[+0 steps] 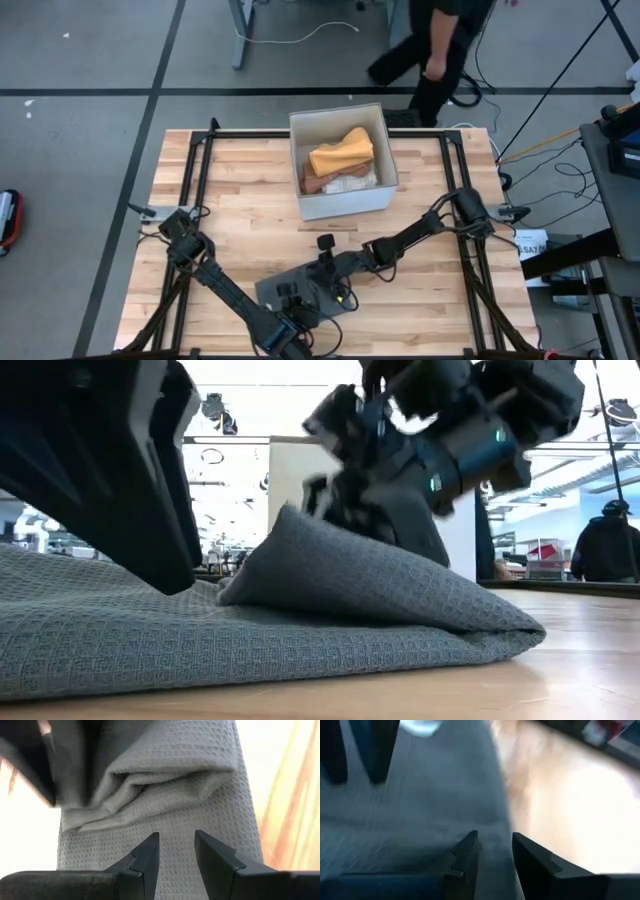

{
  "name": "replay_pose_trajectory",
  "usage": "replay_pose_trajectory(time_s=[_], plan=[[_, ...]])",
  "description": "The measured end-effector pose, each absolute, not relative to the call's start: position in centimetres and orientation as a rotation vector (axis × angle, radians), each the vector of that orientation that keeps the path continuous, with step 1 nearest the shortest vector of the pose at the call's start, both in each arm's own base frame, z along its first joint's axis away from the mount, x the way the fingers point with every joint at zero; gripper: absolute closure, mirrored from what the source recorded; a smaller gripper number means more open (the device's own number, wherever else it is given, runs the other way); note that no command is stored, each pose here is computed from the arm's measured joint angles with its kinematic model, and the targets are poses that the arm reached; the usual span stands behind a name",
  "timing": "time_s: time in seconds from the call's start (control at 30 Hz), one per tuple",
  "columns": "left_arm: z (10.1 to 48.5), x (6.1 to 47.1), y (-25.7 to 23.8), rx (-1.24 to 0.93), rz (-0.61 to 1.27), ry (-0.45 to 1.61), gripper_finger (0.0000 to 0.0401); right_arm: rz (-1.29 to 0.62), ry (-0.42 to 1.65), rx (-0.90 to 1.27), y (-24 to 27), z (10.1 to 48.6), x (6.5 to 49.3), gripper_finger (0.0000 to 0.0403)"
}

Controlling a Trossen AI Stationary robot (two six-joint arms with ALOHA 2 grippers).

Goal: Fold towel
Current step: Fold the orange towel

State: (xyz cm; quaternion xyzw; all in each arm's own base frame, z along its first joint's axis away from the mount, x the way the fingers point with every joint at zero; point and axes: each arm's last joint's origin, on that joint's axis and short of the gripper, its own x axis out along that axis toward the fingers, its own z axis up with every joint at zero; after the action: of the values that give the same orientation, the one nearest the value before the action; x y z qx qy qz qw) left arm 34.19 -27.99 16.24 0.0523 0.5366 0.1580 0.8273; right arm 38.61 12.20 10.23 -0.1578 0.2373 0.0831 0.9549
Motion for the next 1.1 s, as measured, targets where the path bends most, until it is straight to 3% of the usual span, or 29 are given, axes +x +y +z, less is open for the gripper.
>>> replay_pose_trajectory(time_s=[0.33, 0.6, 0.83, 1.1], plan=[[16.2, 33.0, -29.3, 0.123, 0.308, 1.135, 0.0270, 0.164, 0.502, -0.376, 12.7, 14.9, 37.1, 0.0296], [16.2, 31.4, -31.0, 0.154, 0.260, 1.130, 0.0270, 0.489, 0.614, -0.213, 15.0, 14.3, 35.5, 0.0296], [16.2, 30.0, -32.4, 0.187, 0.216, 1.124, 0.0270, 0.539, 0.537, -0.252, 16.4, 14.4, 35.5, 0.0296], [16.6, 28.4, -34.7, 0.284, 0.176, 0.955, 0.0270, 0.510, 0.639, -0.252, 15.1, 11.7, 36.0, 0.0296]])
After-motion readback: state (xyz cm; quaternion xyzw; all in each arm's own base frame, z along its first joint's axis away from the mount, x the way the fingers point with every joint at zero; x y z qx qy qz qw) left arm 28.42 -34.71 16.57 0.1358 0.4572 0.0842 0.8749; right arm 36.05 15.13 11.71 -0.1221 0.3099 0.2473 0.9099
